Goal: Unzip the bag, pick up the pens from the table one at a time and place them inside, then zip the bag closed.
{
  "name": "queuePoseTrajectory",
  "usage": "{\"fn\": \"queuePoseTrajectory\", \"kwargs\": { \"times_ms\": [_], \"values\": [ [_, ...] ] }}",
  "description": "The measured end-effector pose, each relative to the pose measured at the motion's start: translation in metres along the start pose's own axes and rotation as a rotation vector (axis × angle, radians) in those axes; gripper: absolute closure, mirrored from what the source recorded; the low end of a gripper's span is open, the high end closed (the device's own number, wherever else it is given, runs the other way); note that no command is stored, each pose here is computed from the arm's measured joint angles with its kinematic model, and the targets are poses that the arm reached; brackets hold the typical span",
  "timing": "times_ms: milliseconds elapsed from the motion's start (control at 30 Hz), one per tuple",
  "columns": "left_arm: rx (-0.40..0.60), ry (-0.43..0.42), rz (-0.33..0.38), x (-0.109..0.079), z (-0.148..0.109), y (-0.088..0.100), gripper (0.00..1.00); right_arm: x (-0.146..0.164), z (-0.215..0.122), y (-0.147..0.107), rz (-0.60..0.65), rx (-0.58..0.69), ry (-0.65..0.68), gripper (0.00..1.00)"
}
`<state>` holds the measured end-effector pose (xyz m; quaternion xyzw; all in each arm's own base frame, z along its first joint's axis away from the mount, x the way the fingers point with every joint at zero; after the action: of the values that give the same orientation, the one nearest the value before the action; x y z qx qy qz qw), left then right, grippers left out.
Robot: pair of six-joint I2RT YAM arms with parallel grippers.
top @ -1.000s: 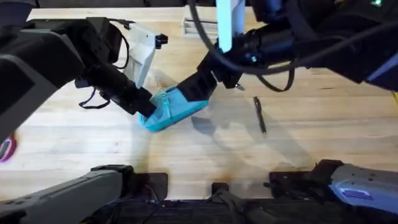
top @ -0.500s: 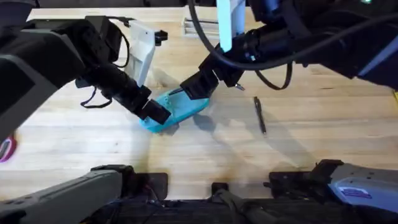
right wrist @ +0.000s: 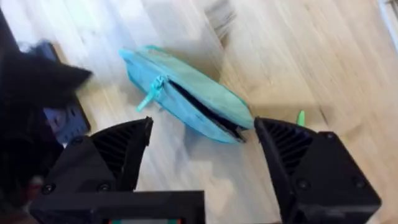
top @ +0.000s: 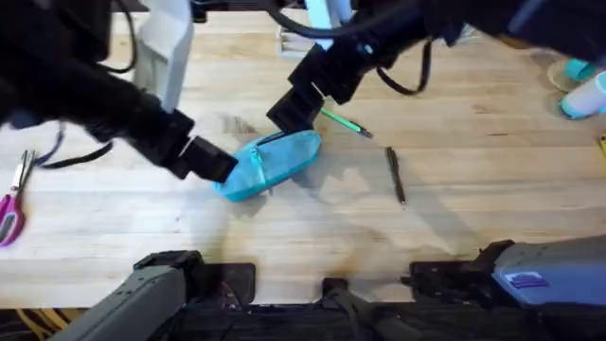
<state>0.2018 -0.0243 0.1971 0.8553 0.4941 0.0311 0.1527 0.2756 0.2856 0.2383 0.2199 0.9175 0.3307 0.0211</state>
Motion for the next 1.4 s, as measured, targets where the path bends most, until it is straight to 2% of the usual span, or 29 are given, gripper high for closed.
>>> {"fn": "queuePoseTrajectory", "kwargs": {
  "times_ms": [33, 67, 167, 300, 400, 533, 800, 833, 867, 1033, 1100, 1233, 1400],
  "values": [
    [-0.001, 0.014, -0.004, 0.000, -0.004, -0.003, 0.008, -0.001, 0.002, 0.002, -0.019, 0.013, 0.008, 0.007],
    [-0.017, 0.059, -0.016, 0.003, -0.015, -0.009, 0.008, -0.005, 0.005, 0.013, -0.123, 0.006, 0.009, 0.006],
    [-0.031, 0.086, -0.019, 0.004, -0.020, -0.011, 0.008, -0.010, 0.004, 0.020, -0.285, -0.013, -0.019, 0.006],
    [-0.034, 0.099, -0.018, 0.005, -0.022, -0.012, 0.008, -0.017, 0.003, 0.028, -0.546, -0.032, -0.067, 0.006],
    [-0.033, 0.100, -0.019, 0.005, -0.022, -0.013, 0.008, -0.020, 0.002, 0.035, -0.696, -0.049, -0.095, 0.006],
    [-0.033, 0.100, -0.021, 0.005, -0.022, -0.013, 0.007, -0.016, 0.003, 0.035, -0.792, -0.054, -0.075, 0.005],
    [-0.033, 0.100, -0.027, 0.005, -0.022, -0.013, 0.007, 0.001, 0.006, 0.039, -0.874, -0.076, -0.039, 0.006],
    [-0.033, 0.100, -0.029, 0.005, -0.022, -0.013, 0.008, 0.005, 0.007, 0.046, -0.910, -0.101, -0.044, 0.054],
    [-0.033, 0.100, -0.030, 0.005, -0.022, -0.013, 0.009, 0.006, 0.007, 0.047, -0.920, -0.105, -0.044, 0.170],
    [-0.033, 0.100, -0.030, 0.005, -0.022, -0.013, 0.007, 0.013, 0.009, 0.038, -0.915, -0.073, -0.008, 0.890],
    [-0.033, 0.100, -0.030, 0.005, -0.022, -0.013, 0.007, 0.016, 0.010, 0.029, -0.898, -0.041, 0.021, 0.960],
    [-0.033, 0.100, -0.030, 0.005, -0.022, -0.013, 0.007, 0.021, 0.009, 0.011, -0.867, 0.023, 0.077, 0.968],
    [-0.033, 0.100, -0.030, 0.005, -0.022, -0.013, 0.007, 0.020, 0.017, 0.008, -0.839, 0.009, 0.130, 0.968]
  ]
}}
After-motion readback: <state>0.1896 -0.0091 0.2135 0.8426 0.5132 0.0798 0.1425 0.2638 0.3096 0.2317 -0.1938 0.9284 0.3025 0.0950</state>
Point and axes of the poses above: each hand's point on the last joint's axis, 136 mm out from that joint toward the fingers, its own z axis out along the fingers, its own x axis along the line the jaws close on, y = z × x, the point moved 2 cm from there along -z, back along the fingers, and after that the axes turned 5 degrees about -z, right-handed, at the moved point
